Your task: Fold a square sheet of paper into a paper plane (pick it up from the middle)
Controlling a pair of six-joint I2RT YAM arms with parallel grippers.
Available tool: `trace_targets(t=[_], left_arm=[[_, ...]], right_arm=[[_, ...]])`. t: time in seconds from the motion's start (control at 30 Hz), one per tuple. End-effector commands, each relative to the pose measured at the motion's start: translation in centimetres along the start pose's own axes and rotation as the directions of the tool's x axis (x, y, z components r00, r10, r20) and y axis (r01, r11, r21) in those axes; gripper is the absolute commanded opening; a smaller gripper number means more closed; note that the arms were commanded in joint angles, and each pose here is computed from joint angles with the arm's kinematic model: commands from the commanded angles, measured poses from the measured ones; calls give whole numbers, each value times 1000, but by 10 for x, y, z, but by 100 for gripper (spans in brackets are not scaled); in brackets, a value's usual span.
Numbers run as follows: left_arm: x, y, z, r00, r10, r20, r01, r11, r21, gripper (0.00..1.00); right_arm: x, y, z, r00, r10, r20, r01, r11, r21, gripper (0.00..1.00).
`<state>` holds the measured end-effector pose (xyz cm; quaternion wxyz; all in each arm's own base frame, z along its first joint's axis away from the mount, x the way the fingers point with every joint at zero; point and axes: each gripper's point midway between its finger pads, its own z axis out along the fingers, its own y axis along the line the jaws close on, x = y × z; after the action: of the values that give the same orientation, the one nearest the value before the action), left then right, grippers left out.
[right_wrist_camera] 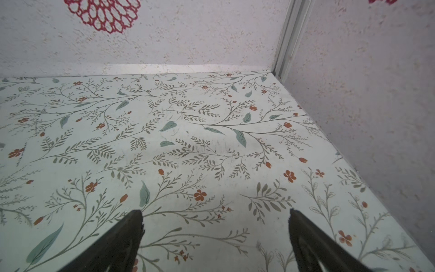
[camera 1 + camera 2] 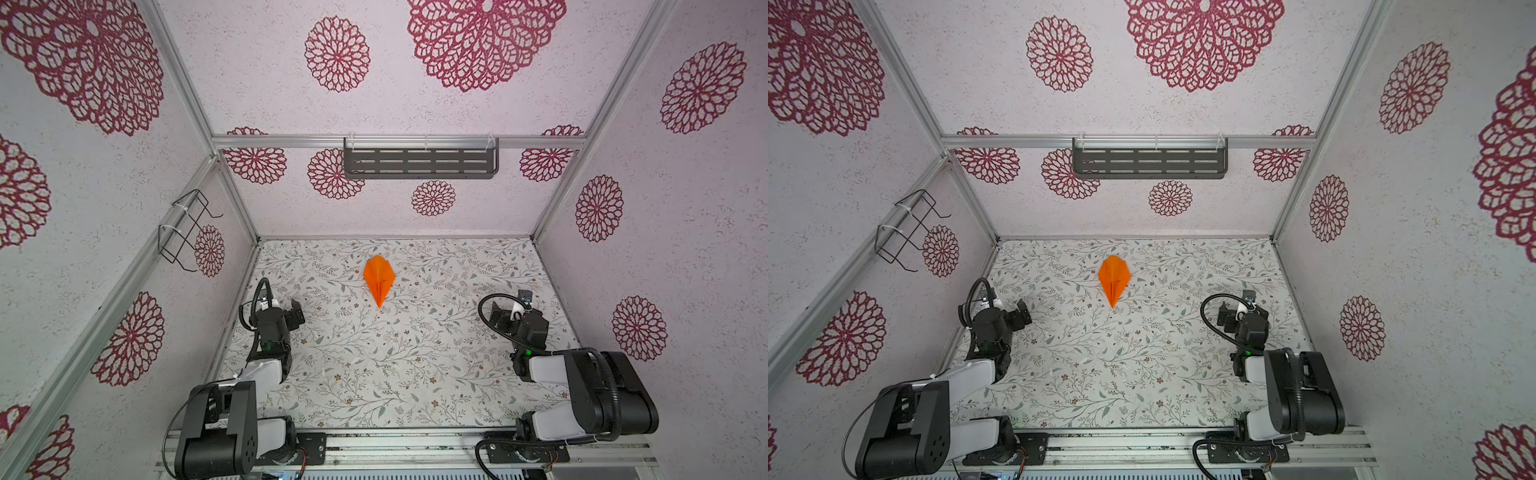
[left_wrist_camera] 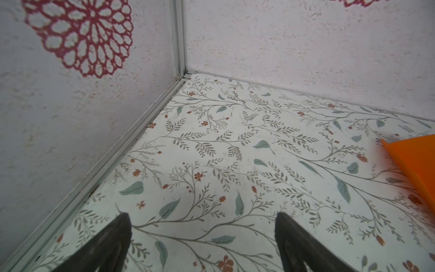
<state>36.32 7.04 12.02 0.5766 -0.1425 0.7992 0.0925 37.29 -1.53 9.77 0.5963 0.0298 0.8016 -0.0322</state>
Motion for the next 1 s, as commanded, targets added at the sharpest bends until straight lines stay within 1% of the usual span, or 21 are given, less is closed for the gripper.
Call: trace_targets(t=[0.0,0.1,0.23,0.3,0.4,0.53,0.97], left_arm=[[-30,-11,8,993,23,113,-31,997,71,97],[-28,-11,22,994,24,107,-32,997,74,97],[-14,-11,35,997,25,70,-29,998,63,97],[-13,-12,36,996,26,83,-32,997,71,97],[-11,-7,40,999,19,49,-21,999,48,97],[-12,-7,39,998,15,60,-18,999,51,97],[-10,-8,44,999,16,44,-18,998,53,97]], right_arm=[[-21,10,0,995,-2,98,9,998,-64,99],[-18,12,1,996,-7,91,13,997,-71,99],[-18,12,2,996,-5,92,11,997,-70,99],[-17,11,2,996,-3,88,9,998,-69,99],[-17,10,3,996,-1,86,7,998,-62,99],[-16,3,4,997,13,81,-11,1000,-20,99],[-16,2,4,996,13,83,-12,1000,-19,99]])
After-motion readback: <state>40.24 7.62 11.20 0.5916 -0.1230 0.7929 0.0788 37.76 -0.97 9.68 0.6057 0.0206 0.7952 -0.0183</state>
